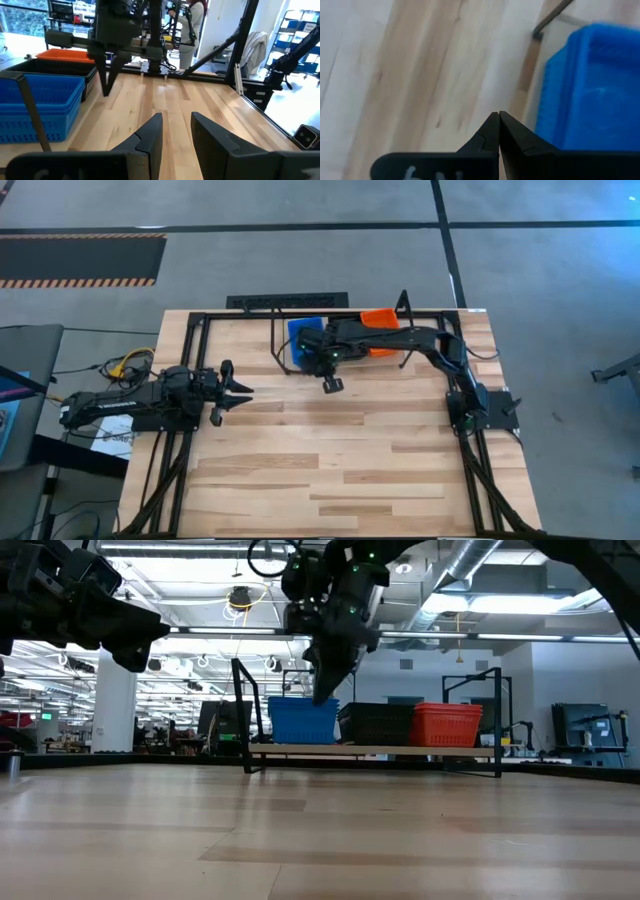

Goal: Stack baskets on shelf by color
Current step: Adjust the bins on the shelf

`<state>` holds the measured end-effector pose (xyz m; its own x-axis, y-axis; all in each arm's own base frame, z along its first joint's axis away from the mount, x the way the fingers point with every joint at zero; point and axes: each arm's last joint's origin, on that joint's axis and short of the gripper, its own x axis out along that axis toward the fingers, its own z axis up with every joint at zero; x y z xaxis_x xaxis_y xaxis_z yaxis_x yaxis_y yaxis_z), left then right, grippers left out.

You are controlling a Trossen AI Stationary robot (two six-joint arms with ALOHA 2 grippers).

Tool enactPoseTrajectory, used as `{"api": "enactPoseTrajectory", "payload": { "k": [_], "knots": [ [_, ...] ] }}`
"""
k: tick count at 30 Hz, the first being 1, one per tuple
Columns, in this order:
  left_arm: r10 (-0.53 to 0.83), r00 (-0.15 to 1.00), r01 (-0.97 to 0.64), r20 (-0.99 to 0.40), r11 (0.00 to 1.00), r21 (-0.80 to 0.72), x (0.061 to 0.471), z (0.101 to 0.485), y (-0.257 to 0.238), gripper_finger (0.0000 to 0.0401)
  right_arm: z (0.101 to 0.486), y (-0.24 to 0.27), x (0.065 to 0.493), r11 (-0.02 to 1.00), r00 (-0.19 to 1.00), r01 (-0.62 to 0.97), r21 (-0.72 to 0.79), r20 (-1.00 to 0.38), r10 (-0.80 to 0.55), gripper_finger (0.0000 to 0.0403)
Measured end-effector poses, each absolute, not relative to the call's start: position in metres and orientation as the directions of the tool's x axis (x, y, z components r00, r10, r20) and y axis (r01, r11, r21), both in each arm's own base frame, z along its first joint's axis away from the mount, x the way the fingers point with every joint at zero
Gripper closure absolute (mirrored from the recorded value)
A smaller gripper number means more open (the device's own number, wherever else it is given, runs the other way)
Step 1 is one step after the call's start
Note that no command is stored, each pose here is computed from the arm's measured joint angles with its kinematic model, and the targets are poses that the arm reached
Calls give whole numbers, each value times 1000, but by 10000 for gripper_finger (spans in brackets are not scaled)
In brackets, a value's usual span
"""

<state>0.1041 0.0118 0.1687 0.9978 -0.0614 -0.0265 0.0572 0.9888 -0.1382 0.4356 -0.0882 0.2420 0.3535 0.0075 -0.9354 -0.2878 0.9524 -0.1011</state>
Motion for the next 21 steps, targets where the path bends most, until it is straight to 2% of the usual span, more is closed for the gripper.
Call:
{"api": "enactPoseTrajectory", "payload": {
  "k": [9, 21],
  "knots": [
    [-58, 998, 54, -27, 990, -134, 104, 169, 12, 312, 248, -100, 441, 938, 443, -284, -197, -895, -54, 376],
    [-58, 998, 54, -28, 990, -133, 104, 169, 12, 312, 250, -111, 441, 941, 463, -262, -213, -883, -71, 375]
  ]
}}
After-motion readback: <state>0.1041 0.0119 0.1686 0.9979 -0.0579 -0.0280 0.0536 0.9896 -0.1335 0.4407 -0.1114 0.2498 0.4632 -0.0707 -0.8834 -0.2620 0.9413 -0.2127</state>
